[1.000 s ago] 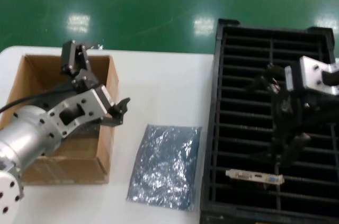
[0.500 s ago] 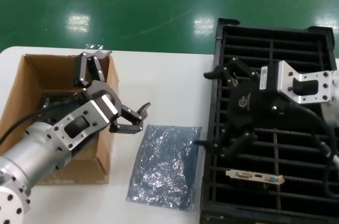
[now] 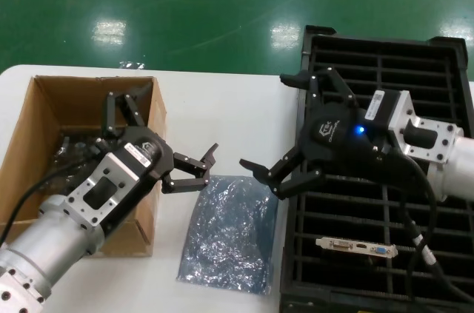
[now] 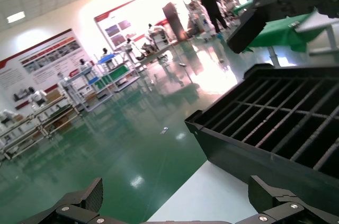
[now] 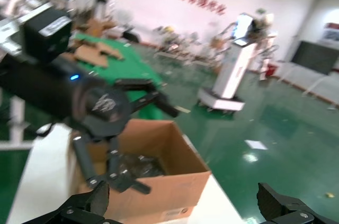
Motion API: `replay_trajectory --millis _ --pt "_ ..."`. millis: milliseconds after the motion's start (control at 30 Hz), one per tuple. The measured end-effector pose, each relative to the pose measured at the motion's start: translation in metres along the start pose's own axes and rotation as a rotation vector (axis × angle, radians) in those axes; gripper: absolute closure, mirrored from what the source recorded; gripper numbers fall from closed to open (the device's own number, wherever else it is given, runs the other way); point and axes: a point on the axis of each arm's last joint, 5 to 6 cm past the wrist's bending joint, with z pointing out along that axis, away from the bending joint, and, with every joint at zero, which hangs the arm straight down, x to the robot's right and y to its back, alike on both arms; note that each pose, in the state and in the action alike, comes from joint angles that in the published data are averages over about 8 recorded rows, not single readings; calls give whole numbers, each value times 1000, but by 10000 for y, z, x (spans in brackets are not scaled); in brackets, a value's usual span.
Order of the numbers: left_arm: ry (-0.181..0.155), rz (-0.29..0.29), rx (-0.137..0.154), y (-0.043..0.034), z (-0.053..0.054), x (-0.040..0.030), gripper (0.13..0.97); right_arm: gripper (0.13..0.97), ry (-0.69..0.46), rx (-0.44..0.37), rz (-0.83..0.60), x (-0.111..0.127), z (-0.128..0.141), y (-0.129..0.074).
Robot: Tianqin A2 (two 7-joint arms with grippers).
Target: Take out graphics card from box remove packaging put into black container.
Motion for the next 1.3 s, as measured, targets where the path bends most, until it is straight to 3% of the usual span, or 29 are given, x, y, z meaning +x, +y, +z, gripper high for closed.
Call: replay_trajectory --millis 300,633,933,1300 --pt "-55 -132 16 164 -44 130 132 130 176 77 117 -233 -8 279" --pt "-134 -284 3 365 -117 281 132 130 403 98 258 -536 -107 630" --pt "-217 -419 -38 558 -206 425 132 130 623 54 384 -860 -280 962" --pt "-319 -566 -119 786 -336 605 132 130 877 -70 514 -1308 -576 1327"
